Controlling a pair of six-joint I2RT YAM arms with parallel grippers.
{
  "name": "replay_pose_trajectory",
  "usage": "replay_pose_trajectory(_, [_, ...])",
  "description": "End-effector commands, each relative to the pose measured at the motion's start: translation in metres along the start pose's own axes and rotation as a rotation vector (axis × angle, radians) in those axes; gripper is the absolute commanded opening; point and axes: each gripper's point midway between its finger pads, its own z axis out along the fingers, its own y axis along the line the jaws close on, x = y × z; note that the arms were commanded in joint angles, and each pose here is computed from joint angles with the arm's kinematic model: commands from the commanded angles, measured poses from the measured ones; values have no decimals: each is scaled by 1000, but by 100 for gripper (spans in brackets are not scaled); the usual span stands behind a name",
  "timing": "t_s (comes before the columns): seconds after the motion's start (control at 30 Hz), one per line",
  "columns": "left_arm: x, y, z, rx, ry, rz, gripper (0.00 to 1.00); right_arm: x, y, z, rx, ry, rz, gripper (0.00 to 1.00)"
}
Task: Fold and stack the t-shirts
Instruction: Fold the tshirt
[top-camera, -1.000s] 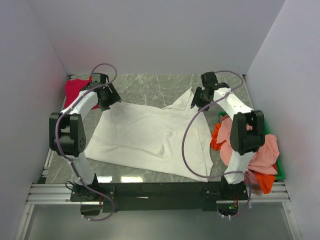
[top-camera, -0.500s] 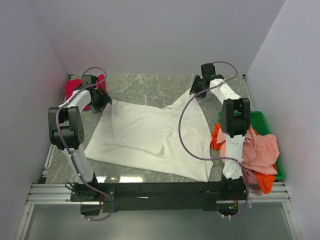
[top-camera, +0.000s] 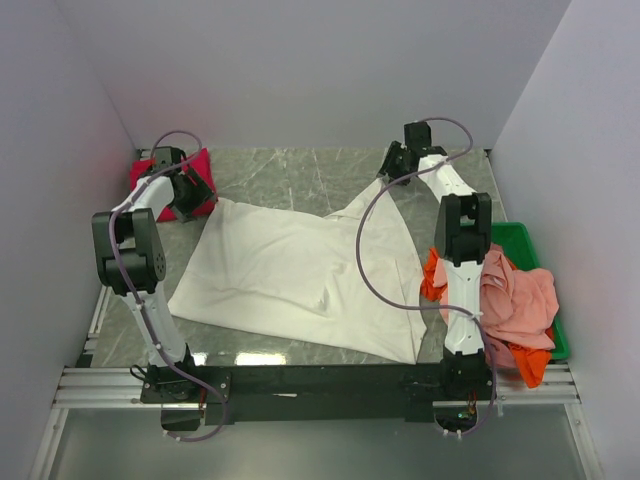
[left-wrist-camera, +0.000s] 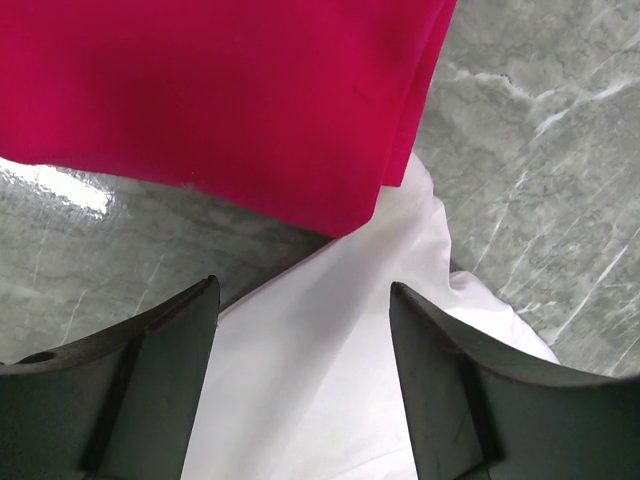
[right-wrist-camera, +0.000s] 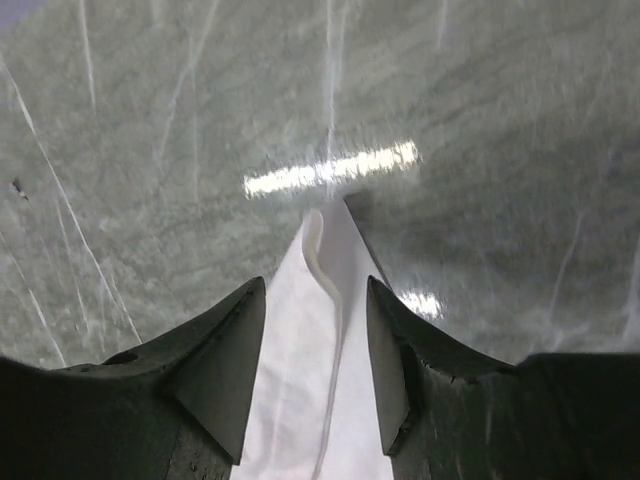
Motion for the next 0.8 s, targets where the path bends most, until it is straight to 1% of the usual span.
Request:
replay_pose_trajectory(0.0, [-14, -15, -6, 36, -30, -7, 74, -21, 11, 4, -55, -48, 6, 52])
replay_pose_trajectory(0.27, [-11, -12, -6, 31, -26, -7, 74, -14, 9, 20, -64, -25, 28, 52])
replay_pose_trajectory(0.33, [-10, -11, -6, 26, -27, -7, 74, -16, 8, 23, -66, -31, 32, 50])
replay_pose_trajectory(0.43, [-10, -10, -8, 23, -29, -6, 74, -19, 9, 24, -66, -40, 41, 44])
replay_pose_trajectory(0.47, [-9, -9, -7, 21, -25, -8, 74, -19, 9, 24, -64, -39, 44, 40])
replay_pose_trajectory(0.63, [-8, -8, -7, 21, -25, -12, 74, -18, 6, 26, -57, -26, 64, 33])
replay_pose_trajectory(0.73, [-8, -8, -8, 21, -29, -15, 74, -17, -2, 27, -36, -18, 86, 23])
replay_pose_trajectory(0.77, [-8, -9, -8, 26, -29, -13, 74, -16, -4, 27, -29, -14, 98, 17])
